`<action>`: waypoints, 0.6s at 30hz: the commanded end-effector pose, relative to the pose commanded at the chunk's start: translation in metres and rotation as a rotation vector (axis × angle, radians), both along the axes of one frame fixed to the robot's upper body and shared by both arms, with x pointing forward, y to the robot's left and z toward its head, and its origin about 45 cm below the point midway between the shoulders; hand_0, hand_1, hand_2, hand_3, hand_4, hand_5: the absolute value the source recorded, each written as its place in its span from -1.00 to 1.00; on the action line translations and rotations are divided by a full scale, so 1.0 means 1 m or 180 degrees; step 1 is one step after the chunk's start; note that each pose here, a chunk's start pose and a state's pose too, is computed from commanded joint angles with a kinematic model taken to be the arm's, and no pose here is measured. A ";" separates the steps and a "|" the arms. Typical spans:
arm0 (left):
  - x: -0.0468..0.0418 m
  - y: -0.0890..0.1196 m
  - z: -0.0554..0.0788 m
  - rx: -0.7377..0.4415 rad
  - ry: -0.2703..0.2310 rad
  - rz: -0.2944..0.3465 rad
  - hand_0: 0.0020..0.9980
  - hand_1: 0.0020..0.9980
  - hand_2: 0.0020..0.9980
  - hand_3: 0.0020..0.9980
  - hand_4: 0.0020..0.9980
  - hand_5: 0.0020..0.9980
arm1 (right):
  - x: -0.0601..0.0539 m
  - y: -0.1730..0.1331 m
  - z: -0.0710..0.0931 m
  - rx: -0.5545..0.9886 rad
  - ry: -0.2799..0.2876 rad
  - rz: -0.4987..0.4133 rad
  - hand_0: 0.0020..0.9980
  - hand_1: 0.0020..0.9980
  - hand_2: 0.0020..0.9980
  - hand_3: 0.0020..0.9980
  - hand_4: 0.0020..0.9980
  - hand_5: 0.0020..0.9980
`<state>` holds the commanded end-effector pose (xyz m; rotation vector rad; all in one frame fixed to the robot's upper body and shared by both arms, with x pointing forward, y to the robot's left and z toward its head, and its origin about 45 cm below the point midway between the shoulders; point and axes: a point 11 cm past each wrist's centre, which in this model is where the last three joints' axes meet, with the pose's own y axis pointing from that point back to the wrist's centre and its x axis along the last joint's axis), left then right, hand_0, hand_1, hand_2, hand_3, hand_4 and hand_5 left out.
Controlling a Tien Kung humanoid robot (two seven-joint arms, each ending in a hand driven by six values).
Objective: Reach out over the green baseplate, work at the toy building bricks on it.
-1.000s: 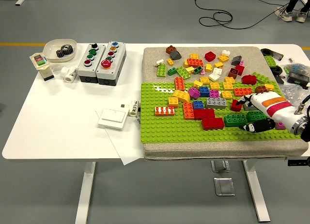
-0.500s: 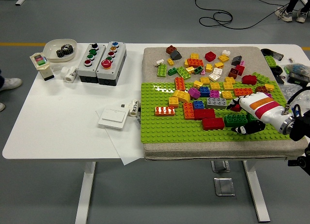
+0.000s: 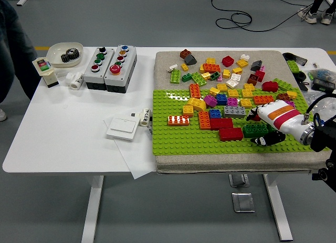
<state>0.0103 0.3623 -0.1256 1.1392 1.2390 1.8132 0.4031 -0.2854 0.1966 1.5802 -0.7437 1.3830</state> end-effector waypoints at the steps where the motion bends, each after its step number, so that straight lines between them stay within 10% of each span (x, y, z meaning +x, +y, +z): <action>1: -0.0002 0.000 0.000 0.0000 0.0003 -0.0002 0.31 0.50 0.53 0.16 0.31 0.21 | 0.001 0.000 0.000 0.0005 0.0000 -0.0004 -0.24 0.06 0.23 0.24 0.77 -0.20; 18: -0.0008 0.001 0.000 0.0006 0.0009 -0.0005 0.30 0.50 0.53 0.16 0.32 0.21 | 0.007 0.001 -0.009 -0.0071 0.0044 -0.0039 -0.31 -0.04 0.14 0.15 0.71 -0.17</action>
